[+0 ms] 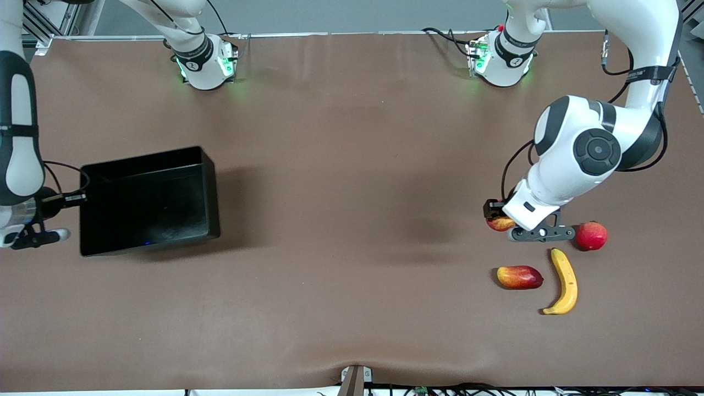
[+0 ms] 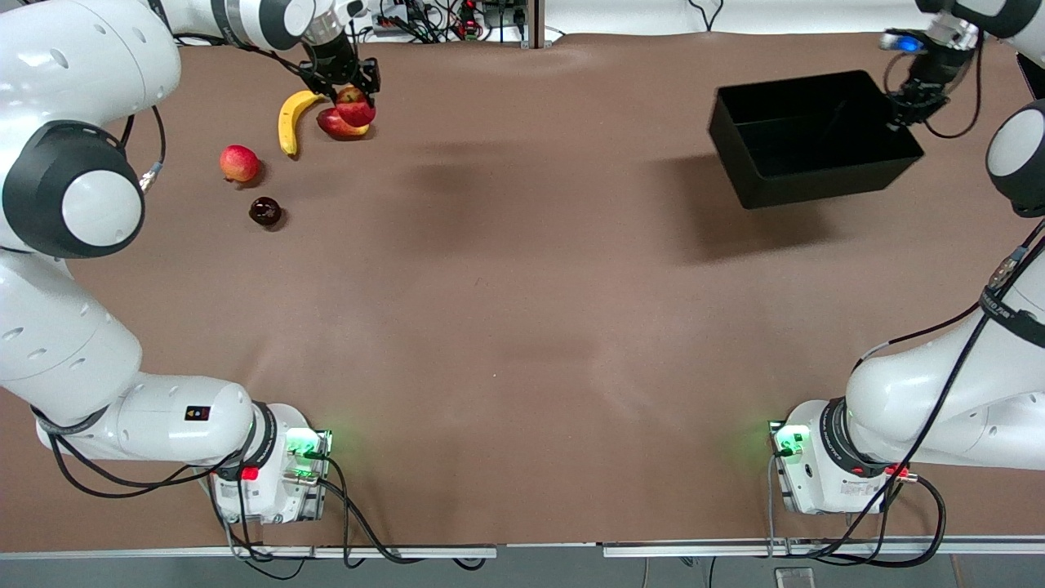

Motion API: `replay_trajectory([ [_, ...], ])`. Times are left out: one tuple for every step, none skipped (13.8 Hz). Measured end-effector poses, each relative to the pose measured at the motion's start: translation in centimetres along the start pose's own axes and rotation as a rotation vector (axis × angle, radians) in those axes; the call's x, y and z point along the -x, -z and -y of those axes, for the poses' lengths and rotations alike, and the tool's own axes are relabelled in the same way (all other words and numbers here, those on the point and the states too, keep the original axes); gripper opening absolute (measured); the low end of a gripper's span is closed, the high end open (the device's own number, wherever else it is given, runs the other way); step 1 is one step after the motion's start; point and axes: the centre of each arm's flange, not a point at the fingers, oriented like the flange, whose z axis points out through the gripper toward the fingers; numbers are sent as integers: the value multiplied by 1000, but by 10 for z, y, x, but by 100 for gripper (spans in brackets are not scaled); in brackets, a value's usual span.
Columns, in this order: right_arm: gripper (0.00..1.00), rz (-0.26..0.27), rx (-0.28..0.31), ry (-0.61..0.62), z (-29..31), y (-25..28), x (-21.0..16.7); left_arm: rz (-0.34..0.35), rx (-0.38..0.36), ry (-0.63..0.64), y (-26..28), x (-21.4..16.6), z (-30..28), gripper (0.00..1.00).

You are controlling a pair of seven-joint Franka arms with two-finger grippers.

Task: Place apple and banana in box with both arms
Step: 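Lift the apple with the left gripper while the right gripper drags the box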

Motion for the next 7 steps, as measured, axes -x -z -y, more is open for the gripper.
replay_trajectory([
  [5,15,-20,-14,29,5,-2,-3,3,1,5,-1,-4,66],
  [5,24,-49,-20,58,8,-4,-4,4,0,11,-2,-6,66],
  [5,29,-79,-25,90,12,-7,-1,3,-1,17,-3,-7,66],
  [5,31,-93,-36,119,15,-9,3,1,0,23,-4,-7,66],
  [5,33,-89,-61,152,16,-13,8,-1,2,29,-5,-6,66],
  [5,40,-74,-91,190,14,-17,17,-5,4,35,-6,-5,66],
  [5,39,-55,-122,236,8,-22,30,-10,5,41,-6,-4,66],
])
